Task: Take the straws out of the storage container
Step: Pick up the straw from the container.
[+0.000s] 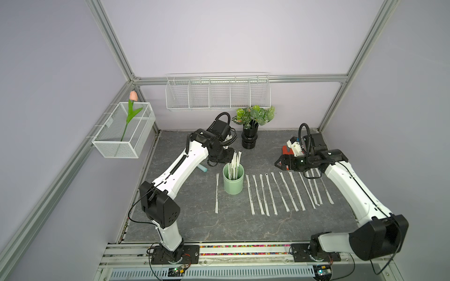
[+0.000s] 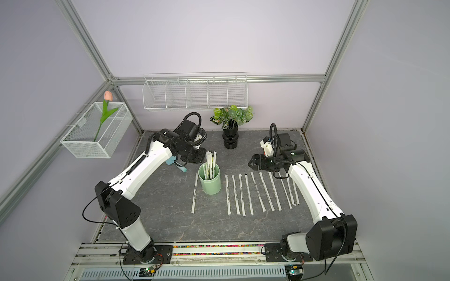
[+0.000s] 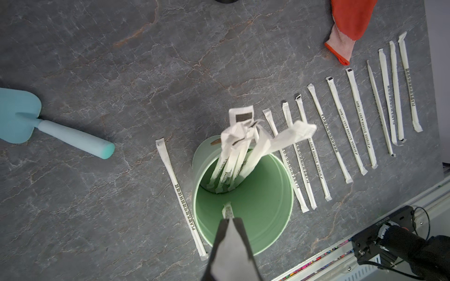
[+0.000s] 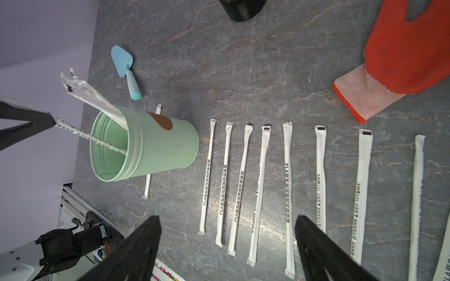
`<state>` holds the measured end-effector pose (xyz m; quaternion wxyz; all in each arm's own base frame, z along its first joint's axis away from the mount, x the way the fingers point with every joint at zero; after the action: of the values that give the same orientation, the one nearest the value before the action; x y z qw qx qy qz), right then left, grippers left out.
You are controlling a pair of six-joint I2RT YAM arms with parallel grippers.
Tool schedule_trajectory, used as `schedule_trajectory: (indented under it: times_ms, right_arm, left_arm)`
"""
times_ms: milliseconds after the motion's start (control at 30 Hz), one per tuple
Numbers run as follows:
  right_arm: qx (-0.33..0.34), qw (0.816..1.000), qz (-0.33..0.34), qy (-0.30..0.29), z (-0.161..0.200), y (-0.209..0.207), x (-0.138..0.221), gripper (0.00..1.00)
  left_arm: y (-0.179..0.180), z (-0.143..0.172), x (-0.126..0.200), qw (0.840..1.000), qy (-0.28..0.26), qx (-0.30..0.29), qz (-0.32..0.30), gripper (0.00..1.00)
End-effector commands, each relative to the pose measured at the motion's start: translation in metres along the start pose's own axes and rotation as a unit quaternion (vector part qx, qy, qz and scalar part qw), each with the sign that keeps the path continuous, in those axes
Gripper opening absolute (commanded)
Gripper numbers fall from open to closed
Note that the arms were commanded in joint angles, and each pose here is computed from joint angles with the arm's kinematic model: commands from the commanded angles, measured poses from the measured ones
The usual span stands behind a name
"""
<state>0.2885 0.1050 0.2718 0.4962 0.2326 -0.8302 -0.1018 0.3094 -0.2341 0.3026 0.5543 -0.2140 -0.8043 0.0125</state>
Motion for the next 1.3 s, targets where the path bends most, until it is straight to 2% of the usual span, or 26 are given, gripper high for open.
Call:
schedule_trajectory:
  times_ms: [0, 433, 667, 900, 1000, 1067, 1267]
  right_arm:
    - [-0.004, 1.0, -0.008, 0.008, 0.002, 0.0, -0.008, 0.89]
    - [0.0, 1.0, -0.005, 0.002, -0.001, 0.003, -0.001, 0.89]
    - [0.002, 1.0, -0.007, -0.001, -0.002, 0.006, 0.004, 0.89]
    - [0.005, 1.0, -0.004, -0.007, -0.005, 0.009, 0.011, 0.89]
    - [0.005, 1.0, -0.004, -0.005, -0.006, 0.01, 0.013, 0.89]
    - [0.007, 1.0, -0.004, -0.006, -0.005, 0.011, 0.015, 0.89]
    - [0.009, 1.0, 0.007, 0.001, 0.001, 0.009, 0.016, 0.89]
  left_arm:
    - [-0.004, -0.008, 0.014, 1.0, -0.013, -0.014, -0.008, 0.03]
    - [-0.01, -0.032, 0.086, 0.993, -0.113, -0.033, -0.028, 0.02]
    - [0.002, -0.022, 0.146, 0.985, -0.166, -0.011, -0.041, 0.02]
    - [0.025, -0.004, 0.179, 0.982, -0.182, 0.031, -0.045, 0.02]
    - [0.03, 0.002, 0.183, 0.982, -0.178, 0.042, -0.048, 0.02]
    - [0.036, 0.005, 0.175, 0.985, -0.156, 0.052, -0.057, 0.02]
    - [0.059, 0.008, 0.123, 0.99, -0.057, 0.096, -0.09, 0.0]
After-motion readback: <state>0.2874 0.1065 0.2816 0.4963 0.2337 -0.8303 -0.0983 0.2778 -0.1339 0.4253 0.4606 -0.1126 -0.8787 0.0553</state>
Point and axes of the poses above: each gripper's point midway between its finger pads, its own x axis back along the fingers, its own y axis along the line the jaws close on, z = x × y, the point moved 7 cm from there along x, back along the fingers, and after that the axes turned 4 degrees about x, right-handed, at the moved point
